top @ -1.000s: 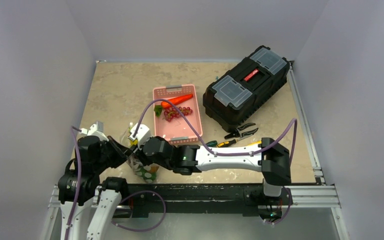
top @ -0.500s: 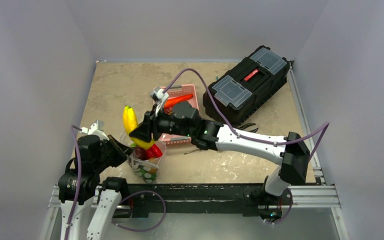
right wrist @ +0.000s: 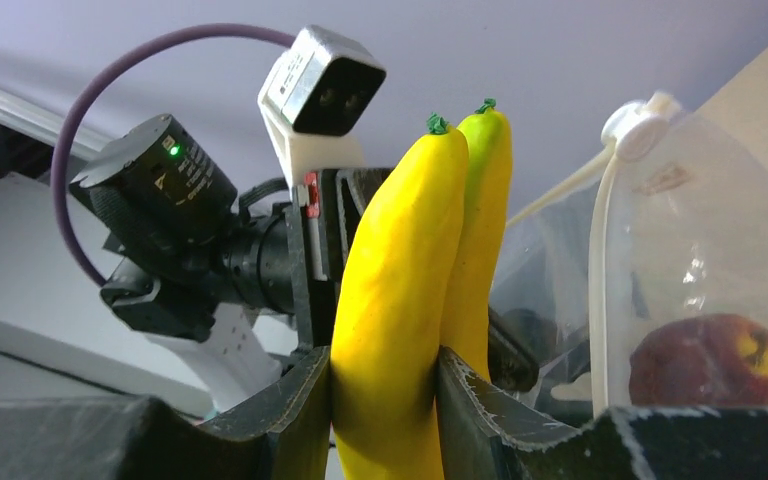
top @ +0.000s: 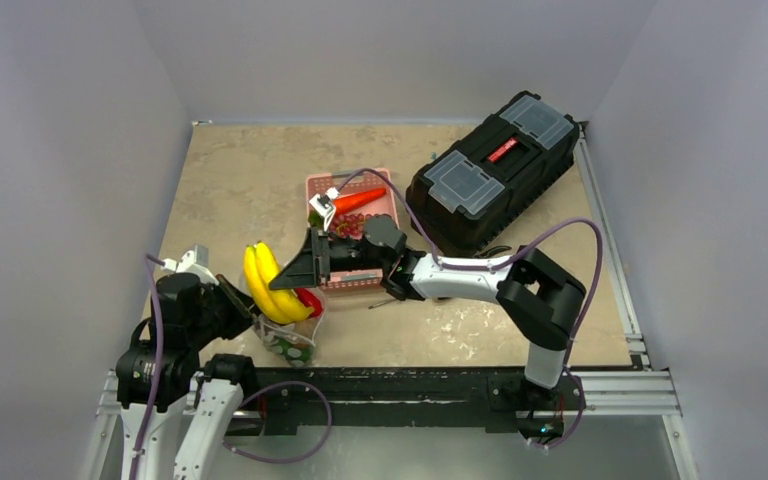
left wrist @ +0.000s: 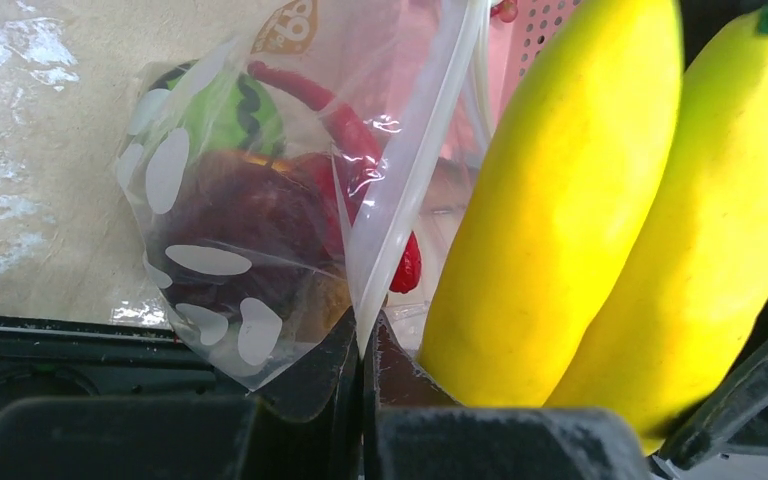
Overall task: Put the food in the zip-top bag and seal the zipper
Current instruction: Adjust the fake fruit in the zipper food storage bag.
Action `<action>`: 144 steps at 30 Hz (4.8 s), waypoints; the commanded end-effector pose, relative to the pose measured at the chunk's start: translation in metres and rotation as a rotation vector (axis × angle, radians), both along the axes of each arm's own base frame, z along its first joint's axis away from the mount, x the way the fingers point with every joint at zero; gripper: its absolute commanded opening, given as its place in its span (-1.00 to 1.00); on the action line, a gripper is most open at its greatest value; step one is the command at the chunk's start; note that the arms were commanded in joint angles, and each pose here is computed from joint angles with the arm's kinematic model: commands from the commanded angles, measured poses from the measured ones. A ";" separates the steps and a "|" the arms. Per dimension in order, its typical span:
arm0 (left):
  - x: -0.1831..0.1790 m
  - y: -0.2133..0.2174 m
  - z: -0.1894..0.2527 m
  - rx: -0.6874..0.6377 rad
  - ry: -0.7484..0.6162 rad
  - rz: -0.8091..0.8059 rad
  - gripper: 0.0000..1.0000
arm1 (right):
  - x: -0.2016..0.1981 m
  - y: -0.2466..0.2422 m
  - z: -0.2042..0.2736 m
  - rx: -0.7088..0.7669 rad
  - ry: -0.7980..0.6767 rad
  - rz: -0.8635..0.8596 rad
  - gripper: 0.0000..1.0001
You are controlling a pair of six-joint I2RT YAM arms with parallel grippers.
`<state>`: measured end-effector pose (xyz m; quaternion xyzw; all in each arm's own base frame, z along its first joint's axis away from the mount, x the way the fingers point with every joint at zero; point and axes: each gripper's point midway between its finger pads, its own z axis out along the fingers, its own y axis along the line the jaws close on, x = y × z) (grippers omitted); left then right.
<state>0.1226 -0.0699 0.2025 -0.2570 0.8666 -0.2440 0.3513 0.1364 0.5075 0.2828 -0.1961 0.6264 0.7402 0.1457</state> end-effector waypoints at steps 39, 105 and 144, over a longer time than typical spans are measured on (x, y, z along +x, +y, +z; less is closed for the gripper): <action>0.011 -0.009 0.023 -0.040 -0.103 -0.037 -1.00 | 0.031 -0.004 -0.066 -0.526 -0.206 -0.038 -1.00; 0.014 -0.009 0.019 -0.041 -0.092 -0.030 -1.00 | 0.008 -0.013 -0.012 -0.252 0.288 0.065 -1.00; 0.015 -0.010 0.019 -0.046 -0.096 -0.032 -1.00 | 0.016 -0.041 -0.058 -0.679 -0.539 -0.199 0.49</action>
